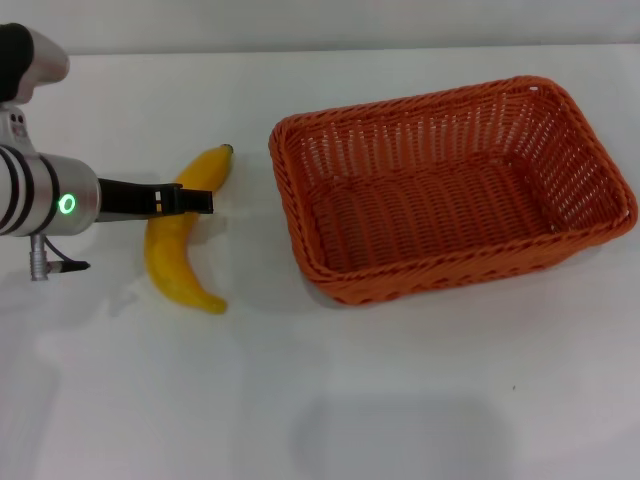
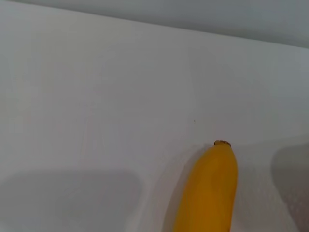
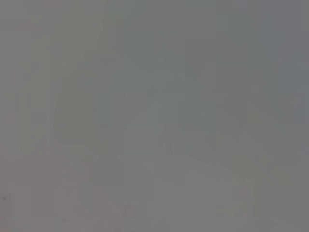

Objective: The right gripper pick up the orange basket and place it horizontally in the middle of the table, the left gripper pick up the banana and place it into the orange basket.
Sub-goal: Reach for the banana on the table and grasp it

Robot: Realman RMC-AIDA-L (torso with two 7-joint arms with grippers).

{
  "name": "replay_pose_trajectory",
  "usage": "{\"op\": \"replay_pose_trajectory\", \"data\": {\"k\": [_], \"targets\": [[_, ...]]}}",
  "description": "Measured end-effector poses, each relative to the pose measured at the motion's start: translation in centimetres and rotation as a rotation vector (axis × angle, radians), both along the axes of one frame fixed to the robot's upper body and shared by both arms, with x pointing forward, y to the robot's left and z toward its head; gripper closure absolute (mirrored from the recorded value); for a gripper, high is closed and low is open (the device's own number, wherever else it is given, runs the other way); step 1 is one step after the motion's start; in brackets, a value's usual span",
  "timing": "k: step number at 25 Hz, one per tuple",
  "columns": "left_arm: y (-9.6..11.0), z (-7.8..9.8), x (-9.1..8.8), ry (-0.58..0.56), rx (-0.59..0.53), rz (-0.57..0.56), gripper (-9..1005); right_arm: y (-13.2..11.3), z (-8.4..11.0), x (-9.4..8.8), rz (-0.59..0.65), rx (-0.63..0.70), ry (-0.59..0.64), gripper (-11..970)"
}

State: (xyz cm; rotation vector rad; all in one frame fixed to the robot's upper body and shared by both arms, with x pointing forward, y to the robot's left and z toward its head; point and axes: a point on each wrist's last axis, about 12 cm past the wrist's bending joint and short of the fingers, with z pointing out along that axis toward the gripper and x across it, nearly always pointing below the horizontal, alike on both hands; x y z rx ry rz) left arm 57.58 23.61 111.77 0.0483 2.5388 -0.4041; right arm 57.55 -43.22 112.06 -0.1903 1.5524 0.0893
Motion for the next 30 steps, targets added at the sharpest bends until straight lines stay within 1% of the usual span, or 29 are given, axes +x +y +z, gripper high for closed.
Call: {"op": "replay_pose_trajectory", "data": {"k": [15,23,30], "targets": [[0.1,-0.2,-0.4,0.026,-0.004,0.006,117,-0.3,-0.1,0.2,-0.029,-0.005,0.017,179],[0.7,-0.7,-0.8,0.044,-0.005,0.025,117,-0.2,0.1,0.5,-0.03,-0.006,0.015,179],[1.2,-1.0,-0.9,0.043,0.002,0.039,117,-0.1,0.1,0.6,-0.028,-0.005,0.014,179]]}}
